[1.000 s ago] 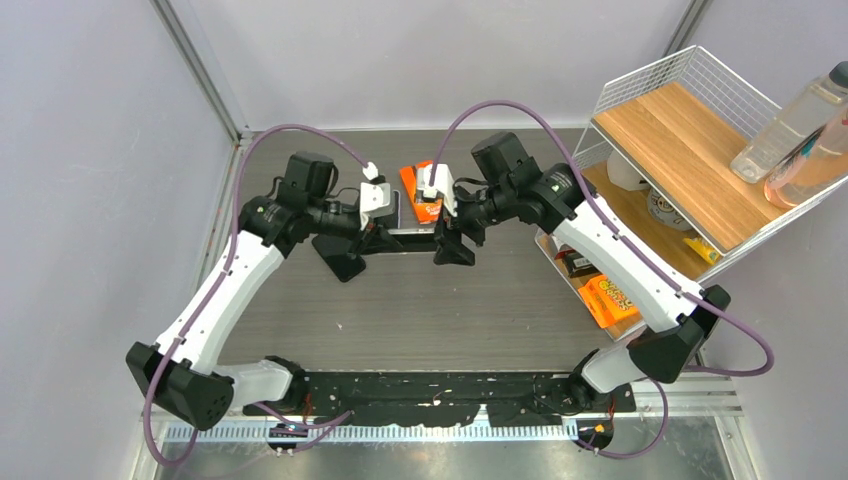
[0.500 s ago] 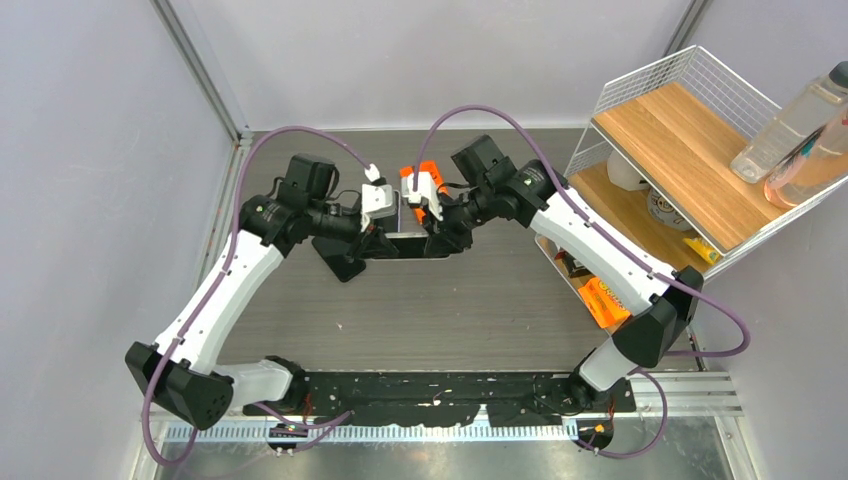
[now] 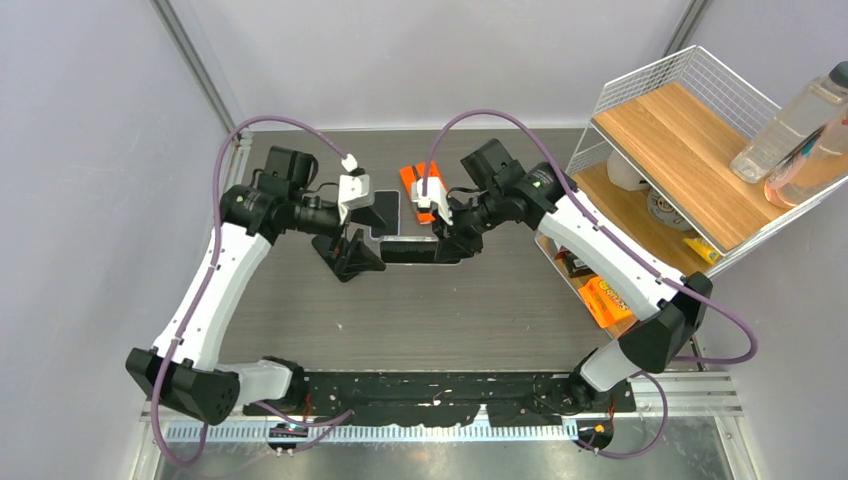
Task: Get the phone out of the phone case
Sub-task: Remove the phone case from the phone.
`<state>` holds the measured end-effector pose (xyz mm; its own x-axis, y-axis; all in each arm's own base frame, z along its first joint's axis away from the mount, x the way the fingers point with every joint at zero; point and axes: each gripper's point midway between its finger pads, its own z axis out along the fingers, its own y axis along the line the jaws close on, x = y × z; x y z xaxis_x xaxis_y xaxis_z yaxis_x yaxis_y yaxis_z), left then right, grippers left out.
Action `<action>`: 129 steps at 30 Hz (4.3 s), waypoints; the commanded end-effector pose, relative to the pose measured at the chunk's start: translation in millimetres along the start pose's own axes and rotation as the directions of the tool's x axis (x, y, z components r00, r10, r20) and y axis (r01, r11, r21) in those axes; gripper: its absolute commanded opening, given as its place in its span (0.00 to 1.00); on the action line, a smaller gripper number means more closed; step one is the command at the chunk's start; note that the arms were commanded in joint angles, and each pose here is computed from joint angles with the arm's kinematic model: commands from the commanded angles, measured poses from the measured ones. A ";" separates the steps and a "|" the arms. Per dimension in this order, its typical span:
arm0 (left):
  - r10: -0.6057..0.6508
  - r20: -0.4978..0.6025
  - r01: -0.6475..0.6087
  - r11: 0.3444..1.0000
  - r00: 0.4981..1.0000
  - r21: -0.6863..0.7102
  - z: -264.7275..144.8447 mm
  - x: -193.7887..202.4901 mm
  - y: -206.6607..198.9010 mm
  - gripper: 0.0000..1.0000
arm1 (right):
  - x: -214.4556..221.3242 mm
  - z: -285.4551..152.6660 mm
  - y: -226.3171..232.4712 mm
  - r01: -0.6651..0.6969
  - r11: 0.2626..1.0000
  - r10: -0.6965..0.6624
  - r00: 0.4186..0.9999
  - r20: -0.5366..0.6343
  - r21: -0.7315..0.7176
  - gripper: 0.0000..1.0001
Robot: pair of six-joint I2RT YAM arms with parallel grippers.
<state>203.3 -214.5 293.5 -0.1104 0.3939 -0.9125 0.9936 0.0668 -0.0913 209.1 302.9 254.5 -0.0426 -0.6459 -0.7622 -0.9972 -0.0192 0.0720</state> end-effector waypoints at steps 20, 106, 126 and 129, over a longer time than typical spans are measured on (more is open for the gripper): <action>0.055 -0.070 -0.039 0.978 0.996 0.206 4.3 -0.8 -20.7 0.36 | -24.7 -25.0 27.1 0.100 0.994 -0.096 0.990 0.106 -0.039 0.05; 0.581 -0.162 -0.584 0.811 0.798 0.035 -8.9 8.9 11.1 0.01 | -14.1 -10.2 60.8 0.060 0.975 -0.038 0.994 0.105 -0.213 0.05; -0.063 0.219 0.064 0.998 0.974 0.002 -13.2 -33.4 -38.0 0.85 | -25.2 -34.2 26.4 0.045 0.999 -0.042 0.990 0.134 -0.023 0.05; -0.149 0.266 0.139 0.989 0.952 0.057 -5.8 -37.2 -34.9 0.86 | -25.6 -33.5 27.0 0.044 0.999 -0.039 0.990 0.135 -0.029 0.05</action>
<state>170.0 -210.2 305.8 -0.1415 0.2695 -0.9525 0.9867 0.1165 -0.1136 183.2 283.0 266.9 -0.0706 -0.6153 -0.7852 -0.9913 -0.0446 0.1241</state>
